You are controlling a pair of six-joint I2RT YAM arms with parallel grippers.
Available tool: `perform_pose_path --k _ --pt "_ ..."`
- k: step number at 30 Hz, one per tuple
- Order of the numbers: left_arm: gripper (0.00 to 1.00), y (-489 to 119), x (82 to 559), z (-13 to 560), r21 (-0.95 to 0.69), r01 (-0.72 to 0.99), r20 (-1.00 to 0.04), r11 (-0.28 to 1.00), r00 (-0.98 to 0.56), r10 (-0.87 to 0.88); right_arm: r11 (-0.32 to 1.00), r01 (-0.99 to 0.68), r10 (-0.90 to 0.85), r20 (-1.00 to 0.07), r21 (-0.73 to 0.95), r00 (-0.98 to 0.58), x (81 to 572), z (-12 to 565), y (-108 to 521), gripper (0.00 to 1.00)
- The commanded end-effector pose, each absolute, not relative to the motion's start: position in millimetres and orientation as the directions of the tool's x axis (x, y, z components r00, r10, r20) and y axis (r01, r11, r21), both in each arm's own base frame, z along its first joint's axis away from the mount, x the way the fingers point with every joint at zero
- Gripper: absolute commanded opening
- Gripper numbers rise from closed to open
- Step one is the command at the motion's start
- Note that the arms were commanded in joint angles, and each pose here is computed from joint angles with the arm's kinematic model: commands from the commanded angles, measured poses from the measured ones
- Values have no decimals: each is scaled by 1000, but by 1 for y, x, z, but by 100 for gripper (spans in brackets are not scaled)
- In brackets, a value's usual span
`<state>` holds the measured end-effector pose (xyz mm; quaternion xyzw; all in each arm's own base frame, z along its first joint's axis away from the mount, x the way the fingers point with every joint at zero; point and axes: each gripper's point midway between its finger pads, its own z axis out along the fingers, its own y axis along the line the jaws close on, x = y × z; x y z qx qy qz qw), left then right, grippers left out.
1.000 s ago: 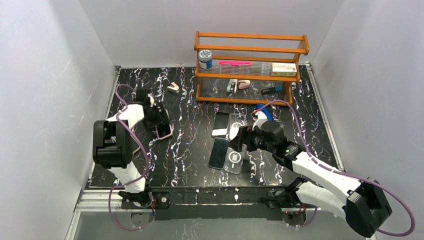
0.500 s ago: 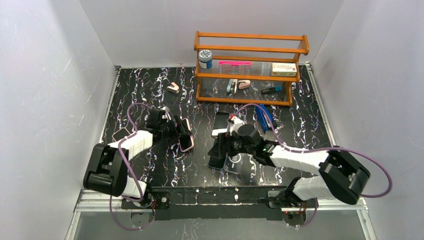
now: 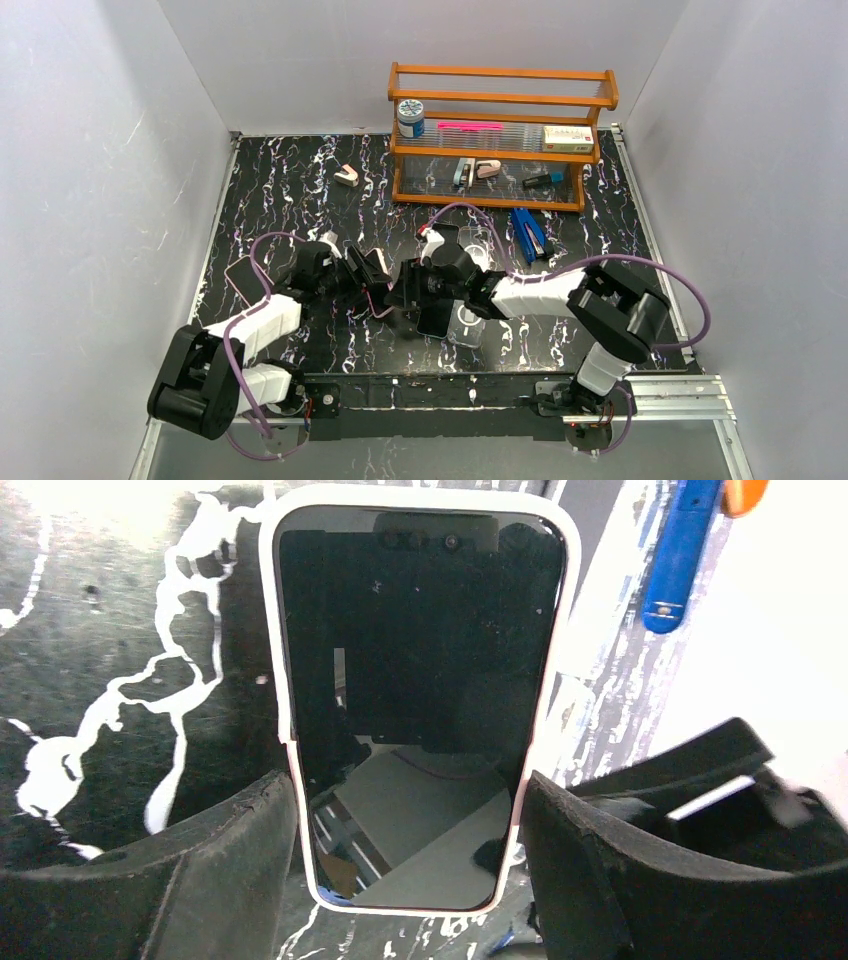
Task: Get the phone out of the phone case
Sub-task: Pick up the phone at the center of the board.
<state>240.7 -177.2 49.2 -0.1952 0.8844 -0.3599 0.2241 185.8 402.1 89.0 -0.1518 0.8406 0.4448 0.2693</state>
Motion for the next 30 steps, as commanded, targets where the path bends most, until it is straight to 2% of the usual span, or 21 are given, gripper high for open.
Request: perform_pose_path --k 1,4,6,11,12,16,19,20,24,30 --pt "18 -194 247 86 -817 -103 -269 568 -802 -533 506 -516 -2 -597 691 -802 189 97 423 62" --pt "19 -196 247 96 -833 -85 -277 547 -792 -544 509 -514 -4 -595 691 -803 189 94 424 50" --pt "20 -197 247 103 -839 -67 -285 539 -791 -541 502 -516 4 -599 693 -801 189 96 424 37" --pt "34 -197 246 114 -845 -33 -313 534 -779 -543 466 -538 42 -625 702 -779 188 113 420 4" --pt "39 -196 246 116 -845 -25 -321 534 -776 -543 463 -541 54 -631 702 -774 188 116 417 1" --pt "53 -197 248 128 -845 29 -361 534 -768 -529 429 -559 87 -649 709 -756 184 131 407 1" --pt "76 -200 250 144 -848 94 -402 521 -754 -519 398 -552 126 -639 733 -758 182 139 396 1" --pt "80 -202 250 151 -854 124 -415 505 -748 -518 382 -547 148 -634 745 -759 182 143 392 1" --pt "88 -206 248 178 -876 222 -447 429 -708 -547 278 -542 224 -603 793 -766 178 167 375 1" --pt "89 -206 246 213 -865 345 -501 365 -639 -584 103 -563 327 -563 820 -759 168 207 349 1"
